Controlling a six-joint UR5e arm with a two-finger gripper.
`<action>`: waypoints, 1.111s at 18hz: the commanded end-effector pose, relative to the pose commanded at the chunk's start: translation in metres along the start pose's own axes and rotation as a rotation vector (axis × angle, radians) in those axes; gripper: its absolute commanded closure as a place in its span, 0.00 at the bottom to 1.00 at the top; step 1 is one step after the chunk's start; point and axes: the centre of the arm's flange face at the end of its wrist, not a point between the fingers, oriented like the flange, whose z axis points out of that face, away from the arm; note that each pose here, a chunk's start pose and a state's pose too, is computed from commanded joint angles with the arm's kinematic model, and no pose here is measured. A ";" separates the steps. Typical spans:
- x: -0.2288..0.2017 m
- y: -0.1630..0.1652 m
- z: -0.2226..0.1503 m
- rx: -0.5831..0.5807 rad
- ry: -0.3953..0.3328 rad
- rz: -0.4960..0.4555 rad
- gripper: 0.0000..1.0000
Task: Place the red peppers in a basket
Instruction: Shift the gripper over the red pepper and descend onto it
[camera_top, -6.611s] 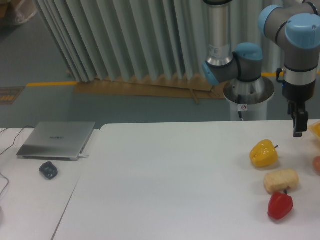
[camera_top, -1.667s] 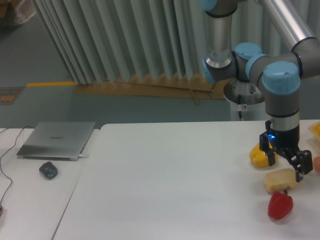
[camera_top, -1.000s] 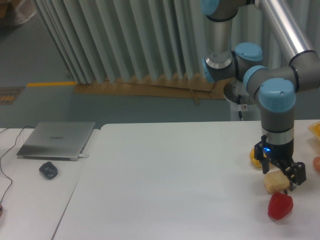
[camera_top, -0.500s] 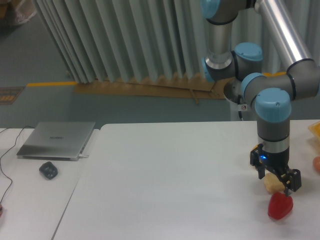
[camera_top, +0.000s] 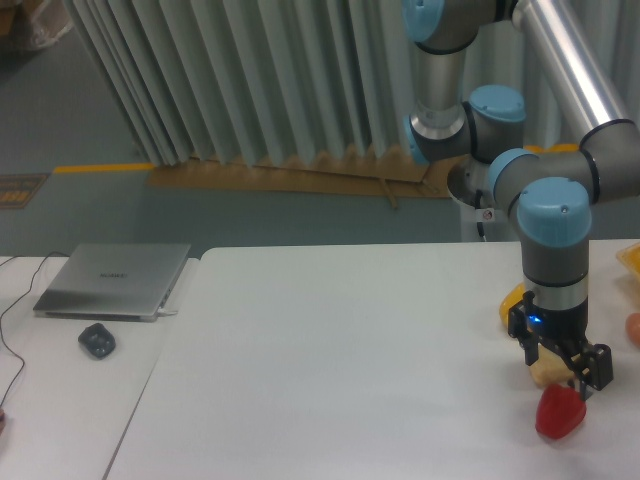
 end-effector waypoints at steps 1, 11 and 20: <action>0.000 0.000 0.002 -0.002 0.001 0.002 0.00; -0.003 0.004 0.026 -0.049 0.008 0.012 0.00; -0.005 0.004 0.037 -0.056 0.020 0.012 0.00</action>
